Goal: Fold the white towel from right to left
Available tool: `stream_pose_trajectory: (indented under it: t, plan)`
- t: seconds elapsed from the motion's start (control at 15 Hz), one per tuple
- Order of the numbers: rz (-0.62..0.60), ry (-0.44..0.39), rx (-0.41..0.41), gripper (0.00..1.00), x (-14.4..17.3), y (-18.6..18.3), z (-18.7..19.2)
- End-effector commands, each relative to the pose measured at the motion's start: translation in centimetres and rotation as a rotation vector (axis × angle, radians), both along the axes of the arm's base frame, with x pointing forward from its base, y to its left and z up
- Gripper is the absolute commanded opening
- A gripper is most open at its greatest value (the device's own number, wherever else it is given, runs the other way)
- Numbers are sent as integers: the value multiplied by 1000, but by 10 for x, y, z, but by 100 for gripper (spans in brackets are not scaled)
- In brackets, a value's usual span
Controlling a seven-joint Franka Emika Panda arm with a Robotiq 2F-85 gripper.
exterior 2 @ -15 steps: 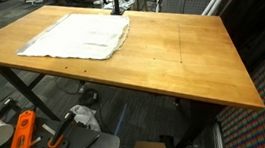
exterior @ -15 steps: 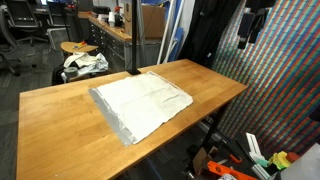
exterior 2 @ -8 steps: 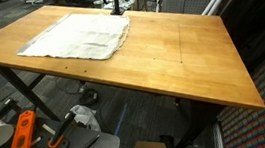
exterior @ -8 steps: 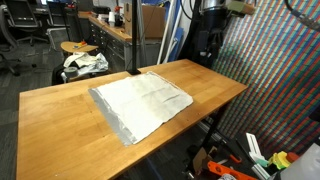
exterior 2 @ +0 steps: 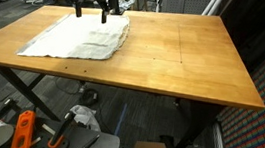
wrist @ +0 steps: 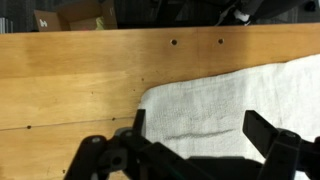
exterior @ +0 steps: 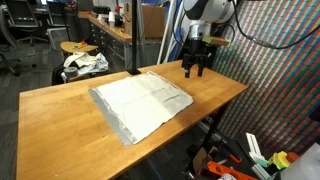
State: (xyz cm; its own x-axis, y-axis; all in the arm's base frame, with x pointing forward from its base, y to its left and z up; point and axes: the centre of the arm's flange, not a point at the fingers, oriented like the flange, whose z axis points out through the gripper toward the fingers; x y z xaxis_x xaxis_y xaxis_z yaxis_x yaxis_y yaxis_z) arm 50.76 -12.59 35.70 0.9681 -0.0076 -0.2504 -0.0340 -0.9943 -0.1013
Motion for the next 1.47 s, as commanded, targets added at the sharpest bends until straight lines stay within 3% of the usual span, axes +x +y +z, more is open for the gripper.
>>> stream_pose_trajectory:
  t: [0.0, 0.6, 1.0, 1.4]
  plan:
    - [-85, -53, 61, 100, 25, -31, -27]
    - [-188, -168, 32, 100, 44, -62, -92]
    - [-182, -145, 28, 100, 48, -67, -115]
    - [-126, -93, 79, 100, 44, -62, -125]
